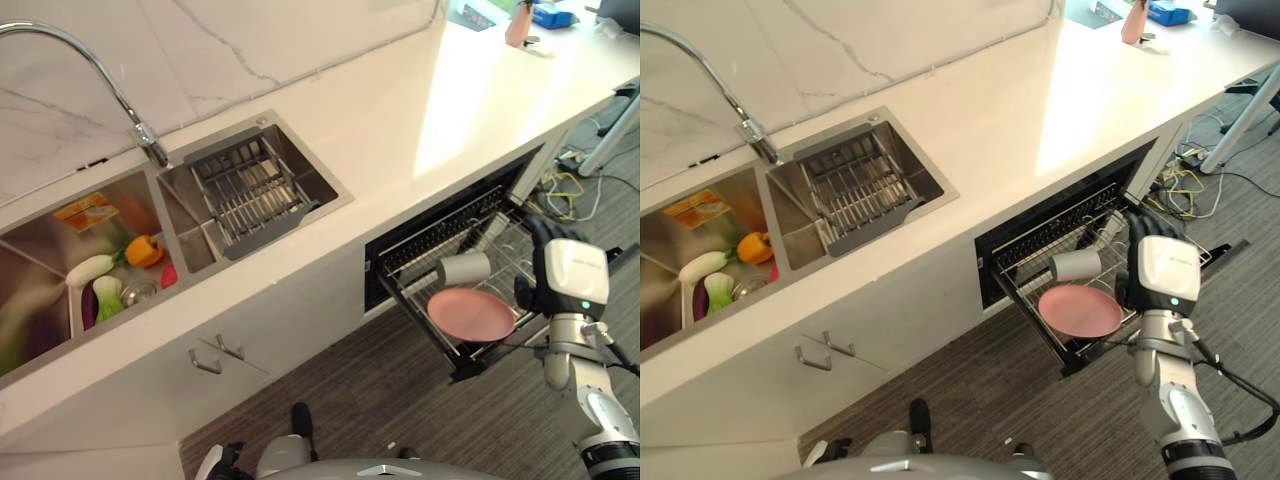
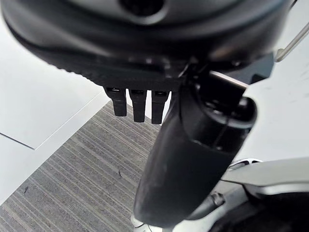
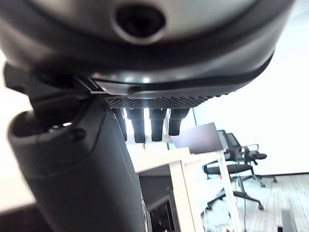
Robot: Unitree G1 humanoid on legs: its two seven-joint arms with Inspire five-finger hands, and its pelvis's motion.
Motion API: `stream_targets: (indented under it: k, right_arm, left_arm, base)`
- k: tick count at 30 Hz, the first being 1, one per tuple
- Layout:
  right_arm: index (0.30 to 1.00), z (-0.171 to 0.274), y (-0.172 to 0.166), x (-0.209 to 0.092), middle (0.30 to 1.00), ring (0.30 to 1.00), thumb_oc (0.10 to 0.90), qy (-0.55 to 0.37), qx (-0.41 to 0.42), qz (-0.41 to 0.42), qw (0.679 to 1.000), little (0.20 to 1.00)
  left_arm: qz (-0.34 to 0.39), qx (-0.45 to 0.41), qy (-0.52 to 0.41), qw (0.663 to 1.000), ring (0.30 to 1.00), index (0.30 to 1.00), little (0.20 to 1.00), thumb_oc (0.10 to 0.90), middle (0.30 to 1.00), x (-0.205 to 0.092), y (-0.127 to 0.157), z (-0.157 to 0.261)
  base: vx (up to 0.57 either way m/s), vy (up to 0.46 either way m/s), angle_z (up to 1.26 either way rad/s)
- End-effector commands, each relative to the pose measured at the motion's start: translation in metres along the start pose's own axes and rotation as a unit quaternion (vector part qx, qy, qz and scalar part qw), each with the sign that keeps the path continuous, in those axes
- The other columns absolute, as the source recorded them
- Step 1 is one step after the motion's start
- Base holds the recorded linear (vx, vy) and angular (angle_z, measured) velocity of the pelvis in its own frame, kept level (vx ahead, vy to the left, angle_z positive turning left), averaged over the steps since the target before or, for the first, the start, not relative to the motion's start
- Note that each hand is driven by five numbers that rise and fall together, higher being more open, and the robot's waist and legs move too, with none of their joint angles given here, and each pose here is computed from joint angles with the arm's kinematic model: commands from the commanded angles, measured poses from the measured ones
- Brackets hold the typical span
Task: Place the dishes in the dishwasher.
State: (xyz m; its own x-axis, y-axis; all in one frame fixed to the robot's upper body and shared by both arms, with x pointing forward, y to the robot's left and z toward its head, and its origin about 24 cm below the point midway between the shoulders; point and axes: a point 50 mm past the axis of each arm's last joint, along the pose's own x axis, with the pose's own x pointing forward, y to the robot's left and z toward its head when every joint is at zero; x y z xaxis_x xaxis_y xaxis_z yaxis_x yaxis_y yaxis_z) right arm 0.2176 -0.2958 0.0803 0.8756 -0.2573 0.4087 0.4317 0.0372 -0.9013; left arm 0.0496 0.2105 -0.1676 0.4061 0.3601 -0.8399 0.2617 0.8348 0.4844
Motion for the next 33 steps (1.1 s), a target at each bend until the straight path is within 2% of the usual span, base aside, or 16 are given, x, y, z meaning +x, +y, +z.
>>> stream_targets:
  k: [1, 2, 3, 5, 6, 8, 9, 10, 12, 17, 20, 25, 26, 33]
  right_arm:
    - [0.9, 0.007, -0.049, 0.033, 0.9, 0.9, 0.8, -0.022, 0.051, -0.169, 0.984, 0.9]
    - [0.9, 0.004, -0.055, 0.029, 0.9, 0.9, 0.8, -0.015, 0.061, -0.182, 0.981, 0.9]
    - [0.9, -0.022, -0.046, 0.008, 0.9, 0.9, 0.8, 0.056, 0.057, -0.16, 0.984, 0.9]
    - [0.9, -0.03, -0.043, 0.002, 0.9, 0.9, 0.8, 0.078, 0.05, -0.155, 0.984, 0.9]
    - [0.9, -0.051, -0.026, -0.017, 0.9, 0.9, 0.8, 0.143, 0.043, -0.107, 0.983, 0.9]
    - [0.9, -0.063, -0.018, -0.028, 0.9, 0.9, 0.8, 0.174, 0.029, -0.081, 0.981, 0.9]
    - [0.679, -0.072, -0.016, -0.036, 0.679, 0.679, 0.653, 0.202, 0.017, -0.075, 0.976, 0.679]
    - [0.3, -0.071, -0.013, -0.04, 0.3, 0.3, 0.4, 0.21, 0.032, -0.074, 0.974, 0.3]
    - [0.3, -0.075, 0.0, -0.05, 0.3, 0.3, 0.4, 0.233, 0.048, -0.041, 0.971, 0.3]
    - [0.3, -0.056, 0.02, -0.043, 0.3, 0.3, 0.4, 0.206, 0.078, -0.002, 0.976, 0.3]
    - [0.3, -0.026, 0.035, -0.01, 0.3, 0.3, 0.4, 0.151, 0.111, 0.003, 0.982, 0.3]
    - [0.3, -0.005, 0.045, 0.022, 0.3, 0.3, 0.4, 0.114, 0.112, 0.01, 0.987, 0.3]
    - [0.3, -0.005, 0.05, 0.032, 0.3, 0.3, 0.4, 0.115, 0.1, 0.024, 0.988, 0.3]
    - [0.3, -0.024, 0.063, 0.053, 0.3, 0.3, 0.4, 0.162, 0.058, 0.065, 0.983, 0.3]
  left_arm:
    - [0.026, -0.006, -0.02, 0.999, 0.9, 0.9, 0.9, 0.8, 0.9, 0.01, 0.013, 0.026]
    - [0.028, -0.007, -0.018, 0.999, 0.9, 0.9, 0.9, 0.8, 0.9, 0.01, 0.014, 0.025]
    - [0.033, -0.016, -0.008, 0.999, 0.9, 0.9, 0.9, 0.8, 0.9, 0.01, 0.015, 0.022]
    - [0.034, -0.019, -0.007, 0.999, 0.9, 0.9, 0.9, 0.8, 0.9, 0.01, 0.015, 0.021]
    - [0.034, -0.023, -0.005, 0.999, 0.9, 0.9, 0.9, 0.8, 0.9, 0.01, 0.015, 0.022]
    - [0.033, -0.021, -0.008, 0.999, 0.9, 0.9, 0.9, 0.8, 0.9, 0.01, 0.015, 0.024]
    - [0.032, -0.024, -0.013, 0.999, 0.9, 0.9, 0.9, 0.8, 0.9, 0.011, 0.015, 0.026]
    - [0.032, -0.026, -0.017, 0.999, 0.9, 0.9, 0.9, 0.8, 0.9, 0.01, 0.015, 0.028]
    - [0.03, -0.025, -0.021, 0.999, 0.9, 0.9, 0.9, 0.8, 0.9, 0.01, 0.015, 0.028]
    - [0.025, -0.018, -0.034, 0.999, 0.9, 0.9, 0.9, 0.8, 0.9, 0.01, 0.013, 0.034]
    - [0.031, -0.052, -0.049, 0.997, 0.9, 0.9, 0.9, 0.8, 0.9, 0.01, 0.014, 0.042]
    - [0.036, -0.07, -0.07, 0.994, 0.9, 0.9, 0.9, 0.8, 0.9, 0.01, 0.017, 0.05]
    - [0.03, -0.069, -0.064, 0.995, 0.9, 0.9, 0.9, 0.8, 0.9, 0.01, 0.014, 0.047]
    - [0.013, -0.092, -0.023, 0.995, 0.9, 0.9, 0.9, 0.8, 0.9, 0.009, 0.01, 0.031]
  base:
    - [-0.01, -0.005, -0.09]
    - [-0.02, -0.012, -0.18]
    - [-0.02, -0.016, -0.25]
    - [-0.01, -0.011, -0.24]
    - [-0.02, -0.014, -0.21]
    - [-0.03, -0.008, -0.16]
    - [-0.06, 0.009, -0.09]
    - [-0.08, 0.011, -0.03]
    - [-0.09, 0.031, -0.05]
    - [-0.08, 0.038, 0.0]
    - [-0.06, 0.007, 0.18]
    - [-0.04, -0.037, 0.41]
    - [-0.01, -0.062, 0.43]
    - [0.02, -0.075, 1.03]
